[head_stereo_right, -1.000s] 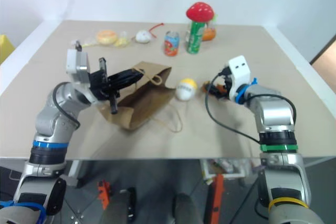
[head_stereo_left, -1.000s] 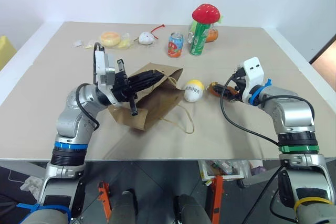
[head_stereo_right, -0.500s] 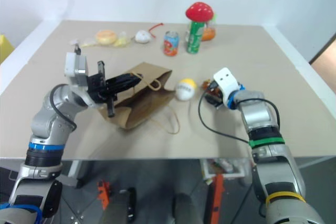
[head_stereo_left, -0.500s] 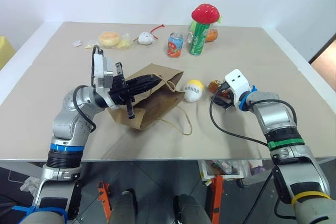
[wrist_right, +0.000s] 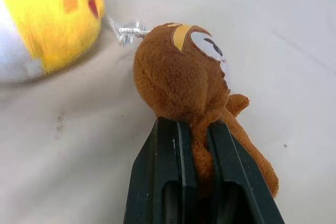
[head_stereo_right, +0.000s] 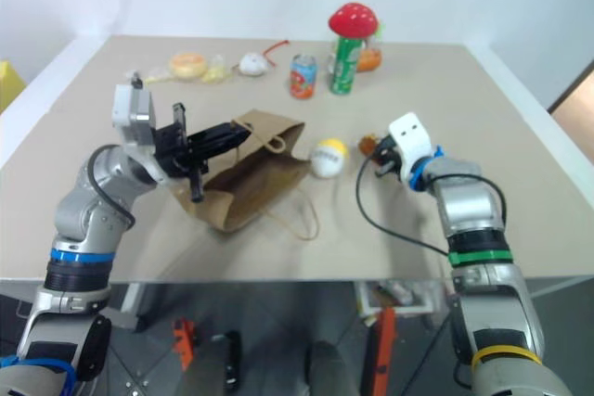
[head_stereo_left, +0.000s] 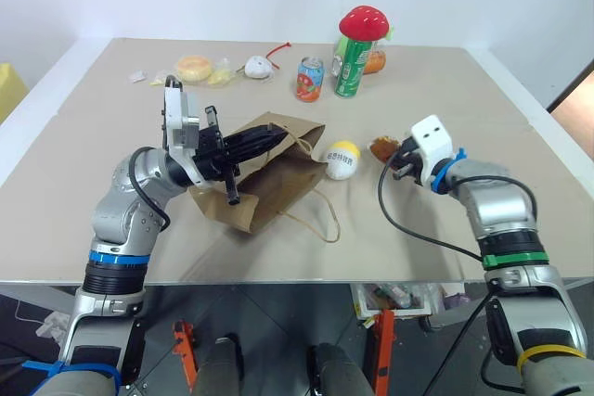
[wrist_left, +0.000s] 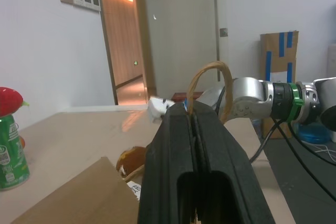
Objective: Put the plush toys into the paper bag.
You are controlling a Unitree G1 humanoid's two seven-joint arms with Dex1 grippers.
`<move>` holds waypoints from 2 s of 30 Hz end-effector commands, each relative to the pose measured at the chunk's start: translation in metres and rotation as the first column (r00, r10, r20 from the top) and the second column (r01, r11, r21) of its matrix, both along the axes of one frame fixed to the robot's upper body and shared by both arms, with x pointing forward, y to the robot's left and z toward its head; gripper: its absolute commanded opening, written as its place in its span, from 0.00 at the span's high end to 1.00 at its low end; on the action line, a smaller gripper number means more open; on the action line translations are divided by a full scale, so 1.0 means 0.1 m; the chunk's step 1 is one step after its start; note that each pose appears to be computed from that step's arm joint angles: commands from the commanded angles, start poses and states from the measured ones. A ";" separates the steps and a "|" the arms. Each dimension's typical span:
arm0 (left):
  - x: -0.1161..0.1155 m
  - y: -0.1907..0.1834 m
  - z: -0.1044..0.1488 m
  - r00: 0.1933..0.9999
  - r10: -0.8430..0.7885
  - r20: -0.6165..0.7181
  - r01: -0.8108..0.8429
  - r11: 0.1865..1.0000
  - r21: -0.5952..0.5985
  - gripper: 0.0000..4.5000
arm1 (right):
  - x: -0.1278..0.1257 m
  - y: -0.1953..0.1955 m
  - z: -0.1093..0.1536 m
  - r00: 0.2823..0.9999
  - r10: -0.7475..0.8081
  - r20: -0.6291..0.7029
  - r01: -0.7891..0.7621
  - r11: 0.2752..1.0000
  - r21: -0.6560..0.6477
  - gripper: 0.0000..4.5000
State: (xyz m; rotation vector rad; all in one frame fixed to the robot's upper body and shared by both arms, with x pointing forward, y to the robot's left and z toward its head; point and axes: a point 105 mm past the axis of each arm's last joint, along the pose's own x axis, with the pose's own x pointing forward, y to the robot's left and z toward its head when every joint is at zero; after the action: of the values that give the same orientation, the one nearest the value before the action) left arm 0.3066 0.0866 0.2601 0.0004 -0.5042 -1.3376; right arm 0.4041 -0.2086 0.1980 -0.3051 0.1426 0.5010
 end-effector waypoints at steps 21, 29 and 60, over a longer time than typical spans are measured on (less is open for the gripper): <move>-0.06 -0.01 0.20 0.996 0.012 0.086 -0.009 1.000 -0.030 1.00 | -0.99 1.33 0.19 0.729 0.684 -0.021 -0.665 0.701 -0.259 1.00; -0.07 -0.03 0.18 0.996 0.004 0.085 -0.001 1.000 -0.030 1.00 | -0.78 1.51 0.49 0.735 0.669 0.109 -0.635 0.736 -0.236 1.00; -0.05 0.00 0.18 0.997 0.006 0.081 -0.002 0.999 -0.044 1.00 | -0.89 1.37 0.20 0.738 0.675 0.003 -0.670 0.733 -0.115 1.00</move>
State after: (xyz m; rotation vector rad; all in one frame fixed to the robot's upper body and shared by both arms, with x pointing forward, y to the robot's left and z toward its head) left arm 0.3063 0.0829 0.2633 -0.0069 -0.5296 -1.3368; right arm 0.3186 -0.0689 0.2202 -0.4375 -0.0066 1.2174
